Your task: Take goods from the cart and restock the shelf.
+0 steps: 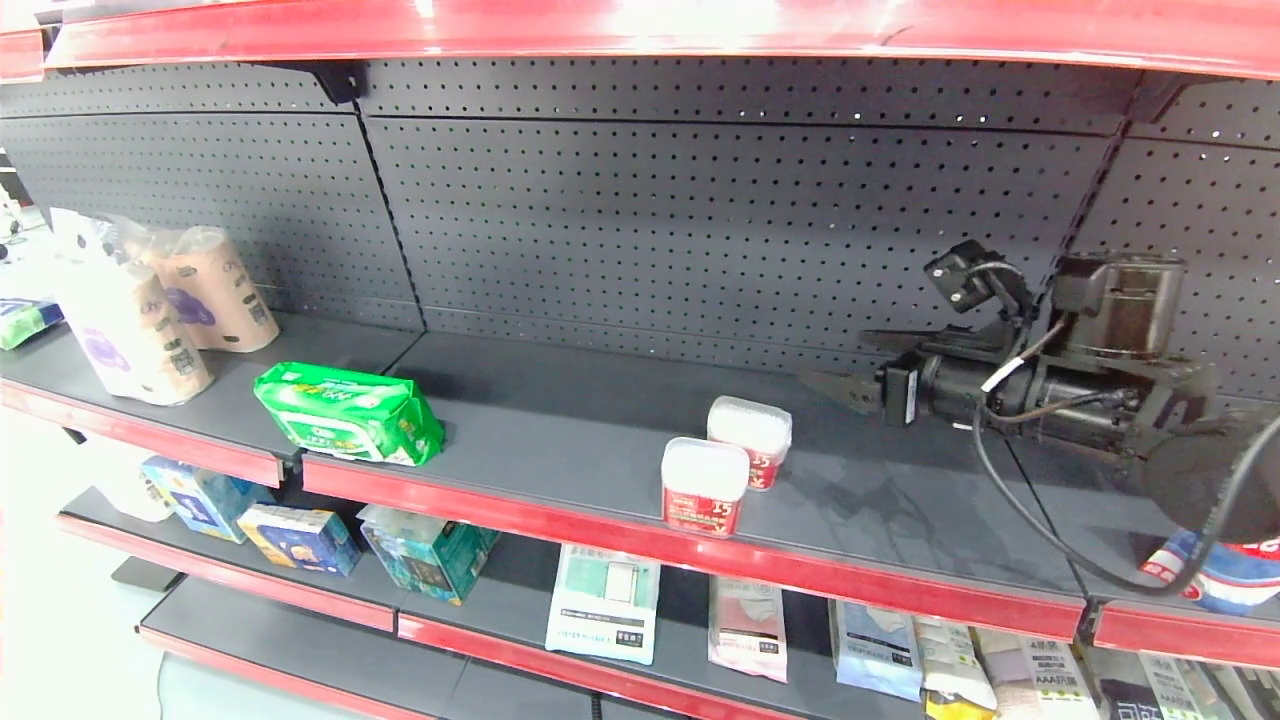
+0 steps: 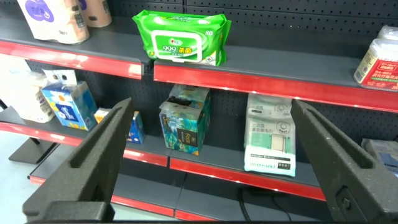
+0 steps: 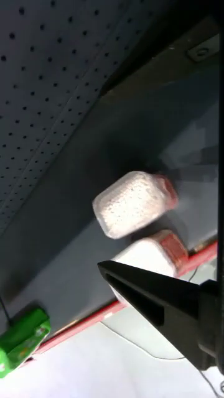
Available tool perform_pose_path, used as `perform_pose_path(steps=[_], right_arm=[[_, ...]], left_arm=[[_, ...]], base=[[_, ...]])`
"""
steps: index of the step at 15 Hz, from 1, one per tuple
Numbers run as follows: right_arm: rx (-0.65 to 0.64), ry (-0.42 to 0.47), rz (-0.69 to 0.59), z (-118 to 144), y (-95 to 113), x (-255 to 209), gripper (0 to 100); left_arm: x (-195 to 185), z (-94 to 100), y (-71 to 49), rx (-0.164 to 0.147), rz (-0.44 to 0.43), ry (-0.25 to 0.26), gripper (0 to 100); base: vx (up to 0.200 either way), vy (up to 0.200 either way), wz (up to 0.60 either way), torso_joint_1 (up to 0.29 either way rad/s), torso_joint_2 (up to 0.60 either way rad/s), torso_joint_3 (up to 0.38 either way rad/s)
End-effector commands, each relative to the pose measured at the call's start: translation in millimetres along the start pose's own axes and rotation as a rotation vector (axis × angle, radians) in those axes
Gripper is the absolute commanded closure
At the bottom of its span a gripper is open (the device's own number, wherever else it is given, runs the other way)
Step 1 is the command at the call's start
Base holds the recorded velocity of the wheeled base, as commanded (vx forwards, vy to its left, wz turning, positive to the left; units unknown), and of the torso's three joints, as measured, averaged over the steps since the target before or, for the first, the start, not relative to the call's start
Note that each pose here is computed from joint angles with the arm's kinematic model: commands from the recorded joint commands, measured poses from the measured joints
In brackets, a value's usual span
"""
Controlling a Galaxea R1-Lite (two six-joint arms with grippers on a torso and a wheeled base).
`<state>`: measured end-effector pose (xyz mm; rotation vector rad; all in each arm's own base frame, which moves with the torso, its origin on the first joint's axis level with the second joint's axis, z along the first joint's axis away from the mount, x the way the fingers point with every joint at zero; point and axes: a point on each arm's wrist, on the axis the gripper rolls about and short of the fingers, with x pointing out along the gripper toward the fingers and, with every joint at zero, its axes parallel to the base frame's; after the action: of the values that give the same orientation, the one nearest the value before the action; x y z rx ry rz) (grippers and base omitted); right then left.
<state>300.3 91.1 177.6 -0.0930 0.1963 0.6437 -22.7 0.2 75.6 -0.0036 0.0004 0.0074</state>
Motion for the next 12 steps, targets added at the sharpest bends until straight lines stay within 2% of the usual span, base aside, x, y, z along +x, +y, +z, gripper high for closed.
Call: perform_pose_path(steps=[1, 3, 4, 7, 8, 9, 10, 12], right_arm=[[-0.021, -0.079, -0.031, 16.1, 20.3, -56.6, 0], [-0.021, -0.095, -0.117, 11.9, 26.6, -88.5, 0], [-0.023, -0.111, -0.171, 2.4, 34.6, -121.8, 0], [-0.017, -0.128, -0.298, -37.1, 53.5, -189.9, 0], [-0.019, -0.148, -0.338, -55.4, 67.7, -215.0, 0], [-0.022, -0.160, -0.360, -61.5, 72.3, -223.0, 0], [-0.037, -0.193, -0.424, -78.9, 86.9, -244.6, 0], [-0.037, -0.194, -0.457, -92.5, 98.5, -258.4, 0]], left_arm=[[0.0, 0.0, 0.0, 0.001, 0.000, 0.000, 0], [0.0, 0.0, 0.0, 0.001, 0.000, 0.000, 0], [0.0, 0.0, 0.0, 0.001, 0.000, 0.000, 0], [0.0, 0.0, 0.0, 0.001, 0.000, 0.000, 0], [0.0, 0.0, 0.0, -0.001, 0.002, 0.000, 0], [0.0, 0.0, 0.0, 0.001, 0.000, 0.000, 0], [0.0, 0.0, 0.0, 0.001, 0.000, 0.000, 0], [0.0, 0.0, 0.0, -0.001, 0.000, 0.000, 0]], base=[[0.000, 0.000, 0.00, 0.000, 0.00, 0.000], [0.000, 0.000, 0.00, 0.000, 0.00, 0.000], [0.000, 0.000, 0.00, 0.000, 0.00, 0.000], [0.000, 0.000, 0.00, 0.000, 0.00, 0.000], [0.000, 0.000, 0.00, 0.000, 0.00, 0.000], [0.000, 0.000, 0.00, 0.000, 0.00, 0.000], [0.000, 0.000, 0.00, 0.000, 0.00, 0.000], [0.000, 0.000, 0.00, 0.000, 0.00, 0.000]])
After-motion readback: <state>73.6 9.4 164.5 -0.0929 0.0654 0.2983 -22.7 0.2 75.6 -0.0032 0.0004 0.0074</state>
